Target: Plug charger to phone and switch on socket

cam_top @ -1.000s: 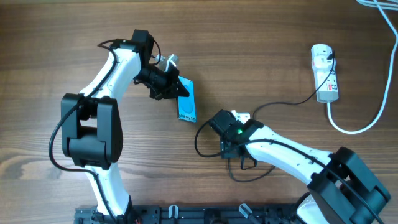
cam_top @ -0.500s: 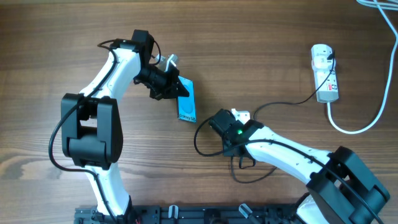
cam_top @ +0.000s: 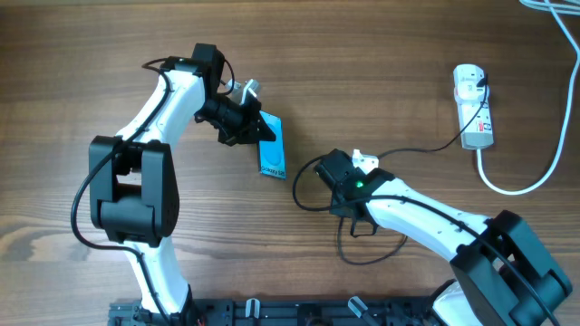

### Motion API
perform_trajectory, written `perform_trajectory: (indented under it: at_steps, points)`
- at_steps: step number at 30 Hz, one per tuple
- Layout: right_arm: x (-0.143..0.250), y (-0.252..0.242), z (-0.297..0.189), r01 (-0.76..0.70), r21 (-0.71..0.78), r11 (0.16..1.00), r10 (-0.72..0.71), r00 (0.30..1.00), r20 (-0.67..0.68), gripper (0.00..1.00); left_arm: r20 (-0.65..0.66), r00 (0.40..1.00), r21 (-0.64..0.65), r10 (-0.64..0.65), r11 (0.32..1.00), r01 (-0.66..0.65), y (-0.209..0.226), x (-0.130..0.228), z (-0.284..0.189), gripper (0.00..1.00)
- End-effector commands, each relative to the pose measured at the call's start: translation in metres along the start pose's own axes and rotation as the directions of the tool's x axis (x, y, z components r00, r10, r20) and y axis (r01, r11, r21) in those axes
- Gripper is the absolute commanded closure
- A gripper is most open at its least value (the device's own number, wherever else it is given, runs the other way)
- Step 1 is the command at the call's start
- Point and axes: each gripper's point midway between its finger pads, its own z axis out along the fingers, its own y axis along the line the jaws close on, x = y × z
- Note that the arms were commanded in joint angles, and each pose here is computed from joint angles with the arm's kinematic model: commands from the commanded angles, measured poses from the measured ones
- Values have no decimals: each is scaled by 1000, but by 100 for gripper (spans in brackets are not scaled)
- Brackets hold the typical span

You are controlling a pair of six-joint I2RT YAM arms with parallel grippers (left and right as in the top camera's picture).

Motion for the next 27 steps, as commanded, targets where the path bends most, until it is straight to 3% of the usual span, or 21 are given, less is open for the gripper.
perform_trajectory:
  at_steps: [1,7,20,27]
  points:
    - [20,-15,13,2,43,999,1,998,-66,79,17,1000,22,14,1000,-15,-10,0,-7,96]
    - [20,-15,13,49,35,998,-46,996,-72,96,17,1000,22,15,1000,-15,-10,0,-7,96]
    - [15,-10,12,135,17,991,-134,989,-56,96,54,997,25,62,998,-64,-12,-10,-8,96]
    - [1,27,-23,332,-292,897,-357,933,-37,96,90,996,51,20,998,-25,-17,-20,-9,96]
